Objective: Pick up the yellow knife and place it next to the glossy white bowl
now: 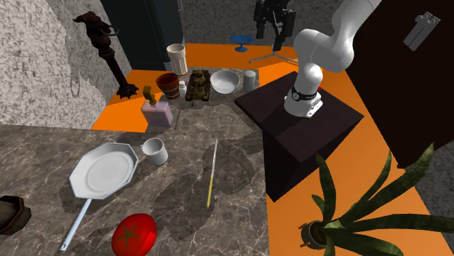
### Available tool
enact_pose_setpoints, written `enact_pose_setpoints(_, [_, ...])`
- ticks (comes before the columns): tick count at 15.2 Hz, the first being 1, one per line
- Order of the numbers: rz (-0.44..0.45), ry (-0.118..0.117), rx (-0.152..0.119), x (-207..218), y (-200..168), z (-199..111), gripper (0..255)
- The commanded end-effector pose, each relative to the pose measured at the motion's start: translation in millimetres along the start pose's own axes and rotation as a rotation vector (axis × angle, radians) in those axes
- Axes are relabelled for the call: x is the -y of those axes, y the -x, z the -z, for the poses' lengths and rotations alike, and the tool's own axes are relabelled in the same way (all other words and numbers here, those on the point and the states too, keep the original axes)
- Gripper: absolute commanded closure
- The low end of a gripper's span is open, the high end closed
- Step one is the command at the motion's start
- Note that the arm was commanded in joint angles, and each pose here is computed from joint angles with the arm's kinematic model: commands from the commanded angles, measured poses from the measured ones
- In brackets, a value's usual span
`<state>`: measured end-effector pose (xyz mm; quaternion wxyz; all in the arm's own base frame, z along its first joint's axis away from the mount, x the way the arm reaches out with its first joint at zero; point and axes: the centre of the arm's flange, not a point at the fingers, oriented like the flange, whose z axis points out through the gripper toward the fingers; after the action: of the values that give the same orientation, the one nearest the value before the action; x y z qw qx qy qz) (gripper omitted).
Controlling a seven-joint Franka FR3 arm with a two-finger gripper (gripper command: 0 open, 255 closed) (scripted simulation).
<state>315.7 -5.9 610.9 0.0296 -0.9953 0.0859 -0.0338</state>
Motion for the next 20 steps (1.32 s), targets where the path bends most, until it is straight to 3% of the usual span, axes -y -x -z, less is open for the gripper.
enact_pose_setpoints(1, [0.0, 0.0, 0.0, 0, 0, 0, 0])
enact_pose_setpoints(20, [0.531, -0.004, 0.116, 5, -148, -214, 0])
